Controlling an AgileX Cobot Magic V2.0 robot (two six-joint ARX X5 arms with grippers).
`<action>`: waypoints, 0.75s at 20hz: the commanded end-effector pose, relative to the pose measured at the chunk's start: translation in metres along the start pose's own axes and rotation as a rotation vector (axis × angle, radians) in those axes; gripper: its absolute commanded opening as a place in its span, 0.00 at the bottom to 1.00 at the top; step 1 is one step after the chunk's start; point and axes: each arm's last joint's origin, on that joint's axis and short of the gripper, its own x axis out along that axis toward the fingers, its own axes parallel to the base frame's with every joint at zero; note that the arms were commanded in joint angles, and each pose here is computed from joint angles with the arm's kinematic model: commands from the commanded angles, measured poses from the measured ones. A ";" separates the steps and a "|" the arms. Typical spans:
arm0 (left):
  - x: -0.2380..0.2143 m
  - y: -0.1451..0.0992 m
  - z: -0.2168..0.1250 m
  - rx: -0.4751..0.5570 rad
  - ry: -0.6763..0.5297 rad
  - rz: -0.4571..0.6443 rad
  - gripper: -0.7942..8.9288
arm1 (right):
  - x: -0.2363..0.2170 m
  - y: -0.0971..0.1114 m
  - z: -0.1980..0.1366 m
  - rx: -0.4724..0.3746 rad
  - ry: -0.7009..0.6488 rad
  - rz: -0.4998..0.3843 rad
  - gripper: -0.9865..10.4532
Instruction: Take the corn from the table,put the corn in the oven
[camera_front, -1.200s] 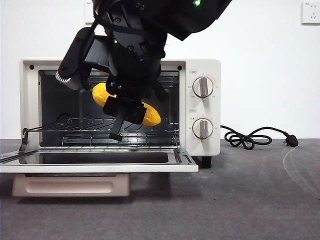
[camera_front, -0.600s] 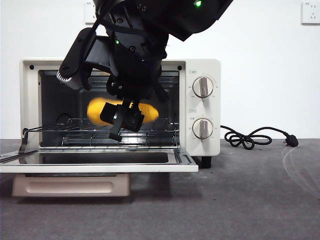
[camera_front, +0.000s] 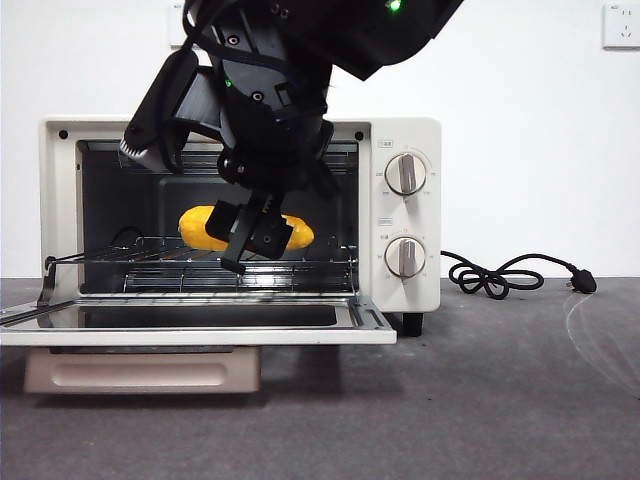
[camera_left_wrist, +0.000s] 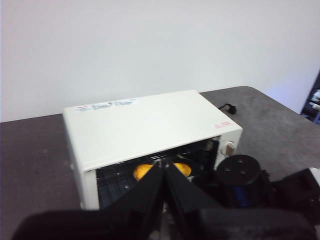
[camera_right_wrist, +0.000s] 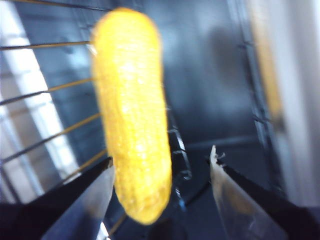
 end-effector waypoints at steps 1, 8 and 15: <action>-0.001 0.001 0.000 0.008 -0.010 0.027 0.08 | -0.007 -0.007 0.006 0.059 -0.005 -0.035 0.37; 0.000 0.002 0.000 0.042 -0.011 0.063 0.08 | -0.032 -0.031 0.009 0.208 0.004 -0.049 0.36; 0.003 0.003 0.001 0.050 -0.011 0.132 0.08 | -0.055 -0.043 -0.003 0.255 0.035 0.103 0.36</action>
